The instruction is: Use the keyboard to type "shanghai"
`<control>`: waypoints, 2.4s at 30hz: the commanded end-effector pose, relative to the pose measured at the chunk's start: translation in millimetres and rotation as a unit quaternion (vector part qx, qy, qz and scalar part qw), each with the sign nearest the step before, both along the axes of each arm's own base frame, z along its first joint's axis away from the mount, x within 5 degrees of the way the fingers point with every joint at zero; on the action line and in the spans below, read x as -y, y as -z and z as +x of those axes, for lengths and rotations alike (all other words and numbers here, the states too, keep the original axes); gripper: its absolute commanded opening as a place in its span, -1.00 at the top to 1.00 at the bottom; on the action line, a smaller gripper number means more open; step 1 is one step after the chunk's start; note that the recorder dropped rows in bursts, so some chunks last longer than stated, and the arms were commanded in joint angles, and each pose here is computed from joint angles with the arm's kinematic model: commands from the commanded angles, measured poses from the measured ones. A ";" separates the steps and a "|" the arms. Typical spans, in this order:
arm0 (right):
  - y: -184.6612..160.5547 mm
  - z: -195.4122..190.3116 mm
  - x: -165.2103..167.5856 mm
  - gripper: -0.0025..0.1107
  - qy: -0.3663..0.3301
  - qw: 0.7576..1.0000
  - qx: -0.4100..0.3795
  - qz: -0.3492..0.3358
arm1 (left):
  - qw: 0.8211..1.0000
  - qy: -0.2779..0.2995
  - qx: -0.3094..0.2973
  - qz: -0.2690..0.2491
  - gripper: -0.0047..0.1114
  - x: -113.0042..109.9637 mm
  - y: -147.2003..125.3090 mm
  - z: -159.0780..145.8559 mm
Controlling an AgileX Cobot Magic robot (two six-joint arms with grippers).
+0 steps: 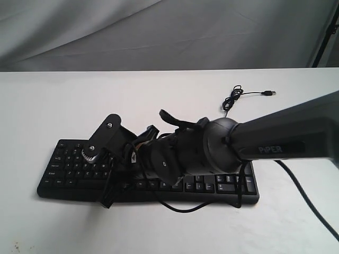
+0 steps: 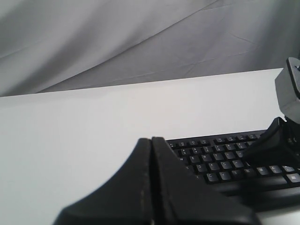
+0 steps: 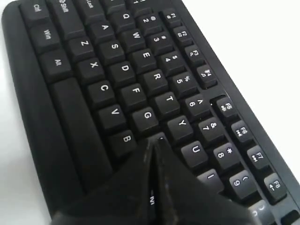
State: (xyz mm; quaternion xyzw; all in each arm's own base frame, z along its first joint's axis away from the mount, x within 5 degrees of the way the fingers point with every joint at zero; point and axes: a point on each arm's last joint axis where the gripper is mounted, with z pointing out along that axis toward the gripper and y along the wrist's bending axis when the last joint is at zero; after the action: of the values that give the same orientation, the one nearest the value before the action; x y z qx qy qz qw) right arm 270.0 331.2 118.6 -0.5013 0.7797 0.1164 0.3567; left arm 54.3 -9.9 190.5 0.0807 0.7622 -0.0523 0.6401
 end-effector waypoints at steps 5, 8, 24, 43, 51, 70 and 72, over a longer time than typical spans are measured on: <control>9.8 2.2 -0.6 0.96 0.003 1.000 0.006 0.000 | 1.000 0.002 0.002 -0.001 0.92 0.2 0.8 -0.1; 9.7 2.2 -0.6 0.96 0.002 1.000 0.007 0.000 | 1.000 0.002 0.002 -0.001 0.92 0.2 0.8 -0.1; 10.5 1.8 -1.2 0.96 0.001 1.000 0.008 0.000 | 1.000 0.002 0.002 -0.001 0.92 0.2 0.8 -0.1; 10.7 -3.0 -5.8 0.96 -0.004 1.000 0.009 0.003 | 1.000 0.002 0.002 -0.001 0.92 0.2 0.8 -0.1; 12.2 -0.4 -3.2 0.96 0.000 1.000 0.006 0.000 | 1.000 0.002 0.002 -0.001 0.92 0.2 0.8 -0.1; -3.2 2.3 -7.7 0.96 -0.011 1.000 0.018 0.006 | 1.000 0.002 0.002 -0.001 0.92 0.2 0.8 -0.1; -9.5 6.9 -14.6 0.96 -0.015 1.000 0.020 0.010 | 1.000 0.002 0.002 -0.001 0.92 0.2 0.8 -0.1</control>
State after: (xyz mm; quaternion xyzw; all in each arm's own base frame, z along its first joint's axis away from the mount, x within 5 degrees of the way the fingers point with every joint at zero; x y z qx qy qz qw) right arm 268.8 341.3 114.6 -0.5107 0.7702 0.1177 0.3635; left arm 54.3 -9.9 190.5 0.0807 0.7622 -0.0523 0.6401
